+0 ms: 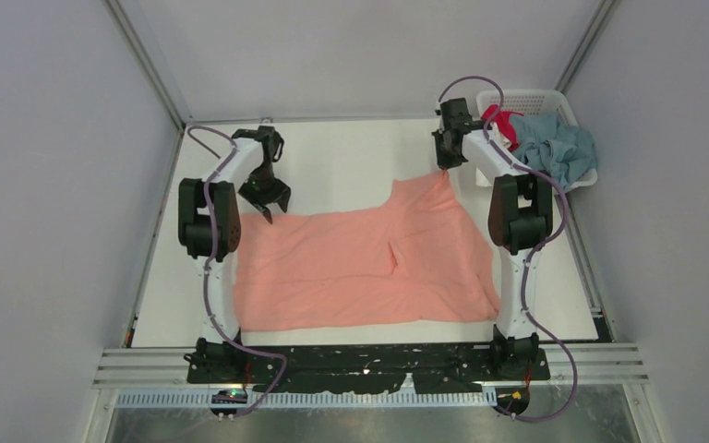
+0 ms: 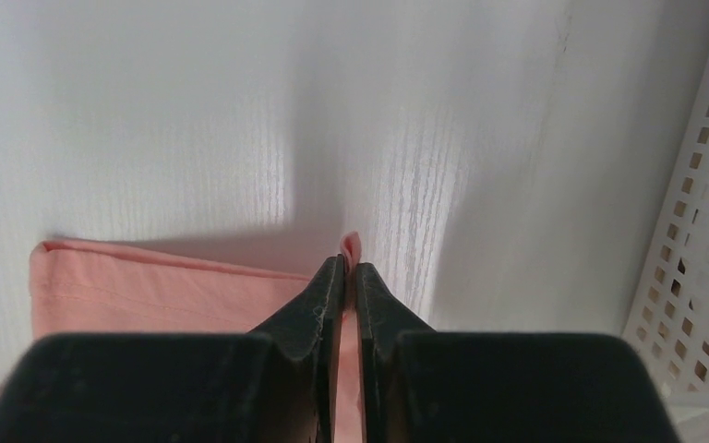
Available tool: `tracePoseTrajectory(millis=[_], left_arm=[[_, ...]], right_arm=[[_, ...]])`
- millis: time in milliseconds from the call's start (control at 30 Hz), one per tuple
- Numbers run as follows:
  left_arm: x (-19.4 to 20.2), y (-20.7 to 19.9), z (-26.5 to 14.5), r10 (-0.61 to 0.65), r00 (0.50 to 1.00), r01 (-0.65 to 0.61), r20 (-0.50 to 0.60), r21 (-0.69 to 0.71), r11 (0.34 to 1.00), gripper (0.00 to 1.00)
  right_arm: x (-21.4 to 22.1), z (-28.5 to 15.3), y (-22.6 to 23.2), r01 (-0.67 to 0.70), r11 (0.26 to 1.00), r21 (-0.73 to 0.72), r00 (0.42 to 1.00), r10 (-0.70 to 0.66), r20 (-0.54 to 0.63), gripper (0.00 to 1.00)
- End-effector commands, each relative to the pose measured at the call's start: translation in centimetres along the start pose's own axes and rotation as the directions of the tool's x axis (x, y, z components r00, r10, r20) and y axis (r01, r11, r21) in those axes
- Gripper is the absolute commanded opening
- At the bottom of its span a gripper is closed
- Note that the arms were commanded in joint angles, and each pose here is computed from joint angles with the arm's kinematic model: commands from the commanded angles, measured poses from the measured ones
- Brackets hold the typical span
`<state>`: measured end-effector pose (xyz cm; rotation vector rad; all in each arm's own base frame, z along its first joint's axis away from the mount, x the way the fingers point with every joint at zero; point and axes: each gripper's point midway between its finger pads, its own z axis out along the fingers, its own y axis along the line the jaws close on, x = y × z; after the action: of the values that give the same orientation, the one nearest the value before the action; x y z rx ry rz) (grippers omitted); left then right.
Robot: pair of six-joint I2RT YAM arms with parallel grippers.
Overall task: Fold and stack the t-shirts
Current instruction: Grab the side of the flattened tshirt furthest away from the robot with both arms
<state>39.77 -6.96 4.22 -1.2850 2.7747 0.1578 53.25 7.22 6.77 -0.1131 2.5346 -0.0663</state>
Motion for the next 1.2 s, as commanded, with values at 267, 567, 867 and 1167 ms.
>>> tracePoseTrajectory(millis=[267, 567, 867, 1167], left_arm=[[2.2, 0.0, 1.7, -0.093, 0.995, 0.094, -0.034, 0.011, 0.996, 0.39], [1.5, -1.0, 1.3, -0.046, 0.997, 0.049, -0.057, 0.039, 0.998, 0.25], [0.7, -1.8, 0.5, -0.048, 0.996, 0.054, -0.072, 0.083, 0.995, 0.37], [0.5, -2.1, 0.7, -0.064, 0.994, 0.071, -0.087, 0.079, 0.994, 0.34]], right_arm=[[-4.5, -5.6, 0.8, -0.013, 0.995, -0.095, 0.984, 0.03, 0.177, 0.13], [-4.6, -6.0, 0.9, -0.005, 0.994, -0.105, 0.983, 0.025, 0.183, 0.13], [-4.2, -5.8, 0.3, -0.001, 0.997, -0.074, 0.985, 0.014, 0.17, 0.13], [-4.2, -6.5, -1.4, 0.026, 1.0, 0.009, 0.984, -0.027, 0.176, 0.11]])
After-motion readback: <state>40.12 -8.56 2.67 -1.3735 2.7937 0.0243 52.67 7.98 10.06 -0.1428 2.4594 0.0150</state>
